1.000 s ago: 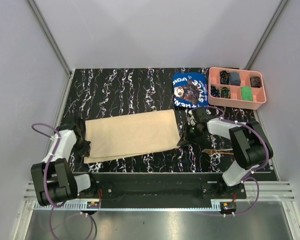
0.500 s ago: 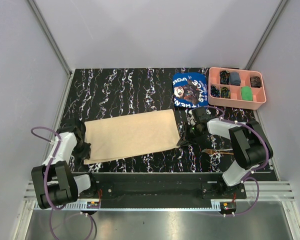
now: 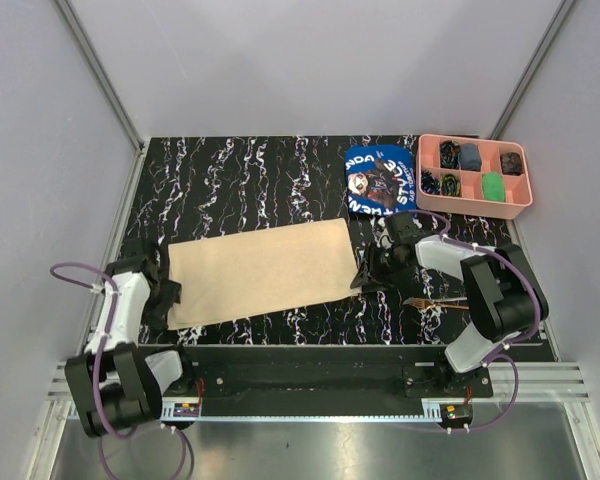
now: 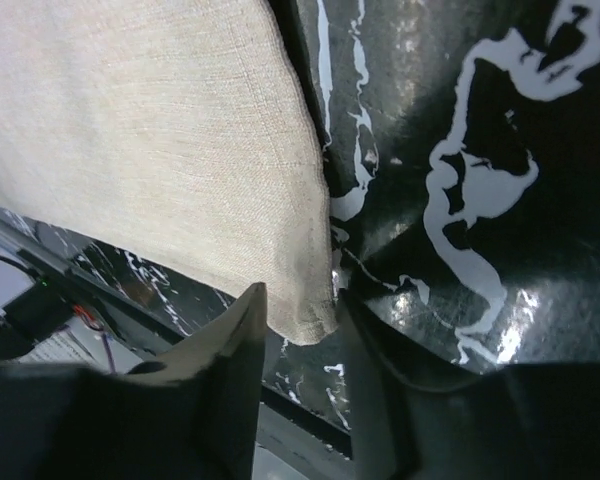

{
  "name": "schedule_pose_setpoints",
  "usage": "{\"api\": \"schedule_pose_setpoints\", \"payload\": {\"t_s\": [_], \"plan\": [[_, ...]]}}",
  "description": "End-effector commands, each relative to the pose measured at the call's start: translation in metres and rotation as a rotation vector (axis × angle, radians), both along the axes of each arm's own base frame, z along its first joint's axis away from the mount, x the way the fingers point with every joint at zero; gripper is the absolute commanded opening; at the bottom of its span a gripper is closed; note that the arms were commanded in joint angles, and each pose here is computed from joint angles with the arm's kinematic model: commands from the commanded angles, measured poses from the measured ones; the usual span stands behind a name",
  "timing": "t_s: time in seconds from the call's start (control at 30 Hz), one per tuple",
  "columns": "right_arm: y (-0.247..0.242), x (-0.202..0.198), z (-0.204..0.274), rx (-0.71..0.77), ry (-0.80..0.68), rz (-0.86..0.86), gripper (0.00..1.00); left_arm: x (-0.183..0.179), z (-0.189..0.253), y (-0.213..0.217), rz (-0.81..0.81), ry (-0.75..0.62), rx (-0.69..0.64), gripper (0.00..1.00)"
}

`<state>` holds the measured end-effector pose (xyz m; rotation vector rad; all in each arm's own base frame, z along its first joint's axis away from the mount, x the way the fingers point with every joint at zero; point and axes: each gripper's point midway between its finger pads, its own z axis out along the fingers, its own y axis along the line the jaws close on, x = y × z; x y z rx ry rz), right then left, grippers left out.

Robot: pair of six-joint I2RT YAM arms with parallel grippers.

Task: Fold the napkin into a case and place the utensils inside
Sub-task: Fold and flatten the napkin at the center of the board, then pick up the rectangle-folded napkin from the center of the board.

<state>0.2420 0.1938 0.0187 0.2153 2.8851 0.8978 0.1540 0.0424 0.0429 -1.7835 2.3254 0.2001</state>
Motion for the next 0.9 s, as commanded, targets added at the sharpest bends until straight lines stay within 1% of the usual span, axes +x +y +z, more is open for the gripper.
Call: {"api": "schedule_pose_setpoints", "payload": {"t_s": [0.0, 0.03, 0.07, 0.1, 0.13, 0.17, 0.2, 0.23, 0.27, 0.37, 0.4, 0.43, 0.5, 0.53, 0.6, 0.63, 0.67, 0.7, 0.73, 0.87], "plan": [[-0.006, 0.011, 0.033, -0.029, -0.101, 0.003, 0.57, 0.011, 0.042, 0.015, -0.006, -0.126, 0.099, 0.69], [-0.006, 0.017, 0.045, -0.03, -0.144, 0.001, 0.61, 0.014, 0.053, 0.018, -0.008, -0.164, 0.119, 0.69], [-0.011, 0.019, 0.048, -0.063, -0.168, 0.008, 0.66, 0.021, 0.058, 0.018, -0.042, -0.201, 0.126, 0.69], [-0.013, 0.023, 0.052, -0.076, -0.19, 0.009, 0.75, 0.031, 0.063, 0.015, -0.087, -0.249, 0.117, 0.66], [-0.014, 0.03, 0.058, -0.087, -0.221, 0.007, 0.78, 0.051, 0.068, 0.012, -0.186, -0.326, 0.123, 0.56], [-0.018, 0.036, 0.058, -0.116, -0.242, 0.008, 0.79, 0.059, 0.068, 0.0, -0.236, -0.362, 0.065, 0.55], [-0.017, 0.041, 0.06, -0.121, -0.254, 0.016, 0.8, 0.068, 0.068, -0.008, -0.279, -0.386, 0.037, 0.53], [-0.014, 0.052, 0.064, -0.122, -0.265, 0.022, 0.8, 0.082, 0.063, -0.017, -0.371, -0.405, 0.014, 0.51], [-0.017, 0.056, 0.062, -0.148, -0.265, 0.026, 0.8, 0.086, 0.061, -0.03, -0.426, -0.408, -0.04, 0.45], [-0.013, 0.072, 0.061, -0.164, -0.277, 0.046, 0.79, 0.099, 0.051, -0.056, -0.589, -0.381, -0.107, 0.42], [-0.014, 0.077, 0.061, -0.178, -0.284, 0.041, 0.79, 0.102, 0.05, -0.062, -0.628, -0.386, -0.119, 0.41], [-0.015, 0.084, 0.059, -0.193, -0.287, 0.035, 0.77, 0.111, 0.049, -0.075, -0.703, -0.411, -0.129, 0.41], [-0.014, 0.091, 0.056, -0.218, -0.292, 0.033, 0.75, 0.119, 0.05, -0.098, -0.782, -0.441, -0.177, 0.39], [-0.009, 0.094, 0.052, -0.229, -0.289, 0.048, 0.74, 0.126, 0.049, -0.116, -0.836, -0.448, -0.194, 0.38], [-0.009, 0.102, 0.044, -0.29, -0.305, 0.054, 0.69, 0.13, 0.045, -0.127, -0.864, -0.426, -0.186, 0.37], [-0.002, 0.103, 0.038, -0.318, -0.301, 0.081, 0.65, 0.133, 0.043, -0.139, -0.889, -0.426, -0.195, 0.36], [-0.006, 0.105, 0.033, -0.374, -0.301, 0.088, 0.58, 0.135, 0.043, -0.145, -0.901, -0.431, -0.202, 0.35], [-0.003, 0.105, 0.03, -0.391, -0.306, 0.1, 0.56, 0.136, 0.043, -0.149, -0.913, -0.435, -0.2, 0.35], [-0.001, 0.105, 0.023, -0.41, -0.298, 0.108, 0.55, 0.137, 0.045, -0.157, -0.937, -0.448, -0.199, 0.35], [0.006, 0.101, 0.011, -0.501, -0.308, 0.137, 0.53, 0.134, 0.048, -0.161, -0.967, -0.462, -0.196, 0.35]]}}
